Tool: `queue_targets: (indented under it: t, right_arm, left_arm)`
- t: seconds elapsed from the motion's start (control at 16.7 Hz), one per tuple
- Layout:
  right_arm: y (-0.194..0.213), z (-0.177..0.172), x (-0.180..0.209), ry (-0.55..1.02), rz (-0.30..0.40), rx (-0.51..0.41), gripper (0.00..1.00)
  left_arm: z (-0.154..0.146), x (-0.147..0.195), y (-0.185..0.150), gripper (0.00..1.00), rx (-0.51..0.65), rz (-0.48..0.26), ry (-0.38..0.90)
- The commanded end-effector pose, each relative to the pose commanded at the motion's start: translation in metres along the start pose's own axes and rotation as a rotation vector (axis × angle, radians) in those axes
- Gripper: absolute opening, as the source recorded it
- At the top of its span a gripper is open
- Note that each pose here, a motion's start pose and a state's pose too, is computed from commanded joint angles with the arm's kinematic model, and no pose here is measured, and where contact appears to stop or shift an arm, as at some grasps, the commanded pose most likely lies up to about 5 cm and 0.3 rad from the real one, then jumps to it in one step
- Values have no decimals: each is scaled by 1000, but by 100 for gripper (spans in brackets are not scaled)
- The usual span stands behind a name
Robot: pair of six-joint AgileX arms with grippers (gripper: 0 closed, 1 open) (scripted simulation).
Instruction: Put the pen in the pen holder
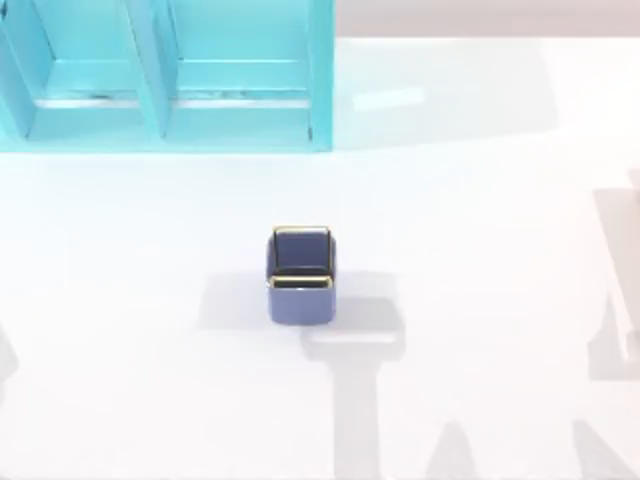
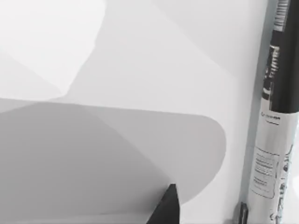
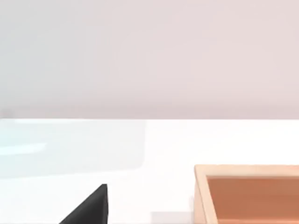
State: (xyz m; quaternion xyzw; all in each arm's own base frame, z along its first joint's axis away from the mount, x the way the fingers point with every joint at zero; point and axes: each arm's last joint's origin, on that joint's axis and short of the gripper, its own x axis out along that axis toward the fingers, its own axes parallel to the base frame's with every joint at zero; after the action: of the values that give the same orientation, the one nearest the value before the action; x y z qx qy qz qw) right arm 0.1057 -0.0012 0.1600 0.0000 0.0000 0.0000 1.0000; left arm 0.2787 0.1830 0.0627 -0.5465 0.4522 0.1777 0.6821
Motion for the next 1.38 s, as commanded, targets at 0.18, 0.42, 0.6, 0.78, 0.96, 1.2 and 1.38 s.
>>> queue_targets:
  t: [0.18, 0.42, 0.6, 0.78, 0.96, 1.2, 1.38]
  right_arm:
    - [0, 0, 0, 0, 0, 0, 100]
    - [0, 0, 0, 0, 0, 0, 100]
    - [0, 0, 0, 0, 0, 0, 100]
    - [0, 0, 0, 0, 0, 0, 100]
    - [0, 0, 0, 0, 0, 0, 100]
    - [0, 0, 0, 0, 0, 0, 100]
    - [0, 0, 0, 0, 0, 0, 100]
  left_arm:
    - [0, 0, 0, 25, 0, 0, 0]
    - [0, 0, 0, 0, 0, 0, 0]
    - [0, 0, 0, 0, 0, 0, 0]
    - [0, 0, 0, 0, 0, 0, 0]
    - [8, -34, -2, 0, -2, 8, -51]
    - [14, -64, 4, 0, -12, 10, -65]
    - [10, -107, 12, 0, -23, 22, -53]
